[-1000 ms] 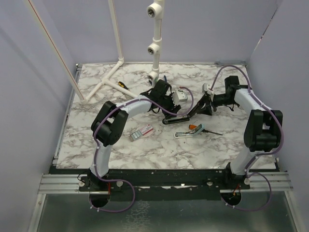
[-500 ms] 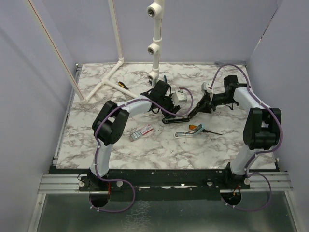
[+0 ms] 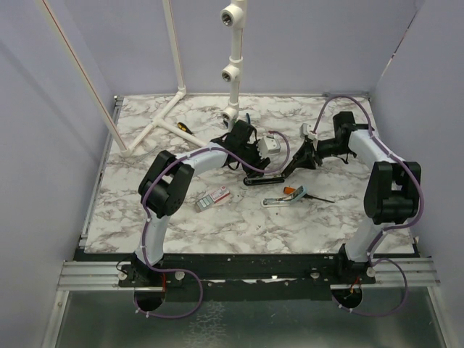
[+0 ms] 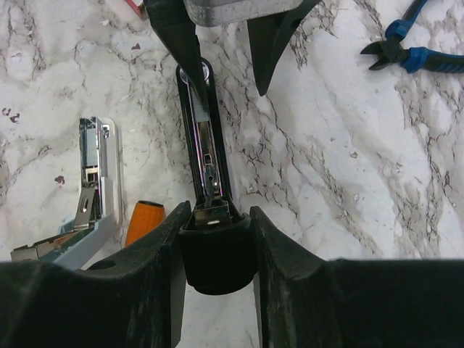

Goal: Load the staples into the stapler
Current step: Install the staple into the stapler, then close the stapler at the center of the board.

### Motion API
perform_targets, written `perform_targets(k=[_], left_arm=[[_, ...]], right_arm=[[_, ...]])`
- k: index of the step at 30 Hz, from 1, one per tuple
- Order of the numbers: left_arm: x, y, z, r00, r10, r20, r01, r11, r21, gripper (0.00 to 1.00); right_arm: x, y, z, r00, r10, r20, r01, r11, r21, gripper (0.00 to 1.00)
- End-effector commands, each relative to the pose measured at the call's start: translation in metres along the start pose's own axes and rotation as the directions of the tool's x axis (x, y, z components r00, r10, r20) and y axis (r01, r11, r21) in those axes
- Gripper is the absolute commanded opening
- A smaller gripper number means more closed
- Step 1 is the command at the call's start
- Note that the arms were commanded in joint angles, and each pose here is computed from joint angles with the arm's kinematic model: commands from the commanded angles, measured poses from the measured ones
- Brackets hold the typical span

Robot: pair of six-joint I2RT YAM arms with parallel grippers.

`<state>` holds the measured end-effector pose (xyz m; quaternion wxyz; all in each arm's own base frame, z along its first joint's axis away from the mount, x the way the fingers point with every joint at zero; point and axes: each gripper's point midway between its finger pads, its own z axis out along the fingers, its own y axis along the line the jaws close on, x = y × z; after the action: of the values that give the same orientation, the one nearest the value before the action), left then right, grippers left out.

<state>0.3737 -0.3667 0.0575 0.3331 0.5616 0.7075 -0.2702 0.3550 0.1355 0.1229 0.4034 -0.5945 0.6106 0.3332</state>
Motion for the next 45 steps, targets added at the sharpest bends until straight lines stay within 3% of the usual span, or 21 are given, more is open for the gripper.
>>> perform_targets(k=[1,45], left_arm=[[0.0,0.006,0.005,1.0,0.006,0.01,-0.006,1.0,0.004,0.53],[0.008,0.015,-0.005,0.998,-0.058,0.013,0.058,0.998,-0.005,0.52]], right_arm=[[-0.004,0.005,0.01,1.0,0.01,0.003,-0.01,0.999,-0.039,0.19],[-0.002,0.02,0.056,0.998,0.035,-0.048,-0.039,0.996,-0.08,0.18]])
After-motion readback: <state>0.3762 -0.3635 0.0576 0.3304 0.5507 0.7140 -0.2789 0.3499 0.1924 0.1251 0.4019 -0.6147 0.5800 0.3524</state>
